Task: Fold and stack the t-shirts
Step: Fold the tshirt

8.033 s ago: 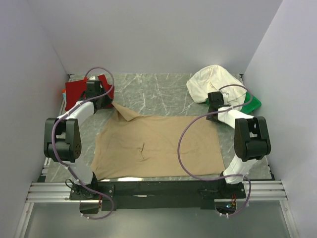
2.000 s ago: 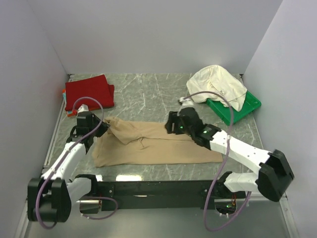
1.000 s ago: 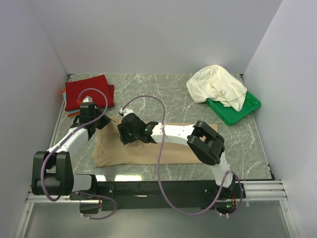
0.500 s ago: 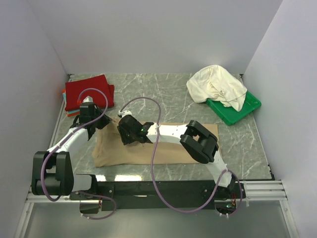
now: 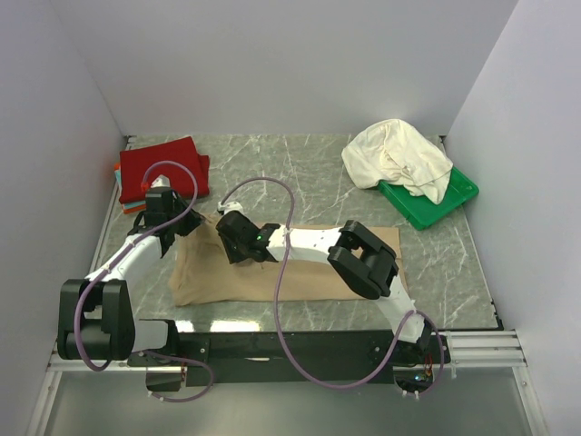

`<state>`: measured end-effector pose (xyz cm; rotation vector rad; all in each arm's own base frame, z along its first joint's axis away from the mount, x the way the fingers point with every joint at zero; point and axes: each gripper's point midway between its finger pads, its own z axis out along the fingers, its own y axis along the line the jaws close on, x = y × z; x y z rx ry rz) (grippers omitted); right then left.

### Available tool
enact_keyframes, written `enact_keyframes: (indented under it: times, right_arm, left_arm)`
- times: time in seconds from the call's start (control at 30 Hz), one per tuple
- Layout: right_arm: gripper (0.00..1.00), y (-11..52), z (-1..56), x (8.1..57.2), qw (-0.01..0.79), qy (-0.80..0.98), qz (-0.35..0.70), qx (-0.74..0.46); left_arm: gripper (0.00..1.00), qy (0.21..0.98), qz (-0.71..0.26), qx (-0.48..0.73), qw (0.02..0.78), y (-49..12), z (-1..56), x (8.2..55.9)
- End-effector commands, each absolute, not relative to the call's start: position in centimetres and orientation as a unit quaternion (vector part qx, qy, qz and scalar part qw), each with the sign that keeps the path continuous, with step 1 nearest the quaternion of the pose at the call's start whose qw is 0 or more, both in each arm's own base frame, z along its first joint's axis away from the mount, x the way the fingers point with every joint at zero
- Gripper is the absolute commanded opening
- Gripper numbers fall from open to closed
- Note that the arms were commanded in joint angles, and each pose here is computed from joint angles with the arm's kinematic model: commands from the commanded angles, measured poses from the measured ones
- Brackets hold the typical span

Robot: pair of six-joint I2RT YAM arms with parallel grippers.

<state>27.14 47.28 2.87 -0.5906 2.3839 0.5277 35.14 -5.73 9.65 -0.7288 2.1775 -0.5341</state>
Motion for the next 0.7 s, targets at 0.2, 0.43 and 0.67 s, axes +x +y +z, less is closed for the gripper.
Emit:
enact_keyframes:
  times: [0.2,0.43,0.67]
  right_arm:
    - [0.34,47.5,1.5,26.1,0.295,0.909,0.192,-0.223]
    - [0.35,47.6,1.0,25.5,0.292,0.910,0.191,-0.225]
    - [0.20,46.8,0.5,25.9,0.294,0.915,0.167,-0.220]
  left_arm:
    - [0.01,0.841,-0.226,-0.269,0.410,-5.9,11.5,36.0]
    - [0.00,0.842,-0.222,-0.269,0.410,-5.8,11.4,35.8]
    - [0.01,0.842,-0.220,-0.269,0.412,-5.7,11.6,35.8]
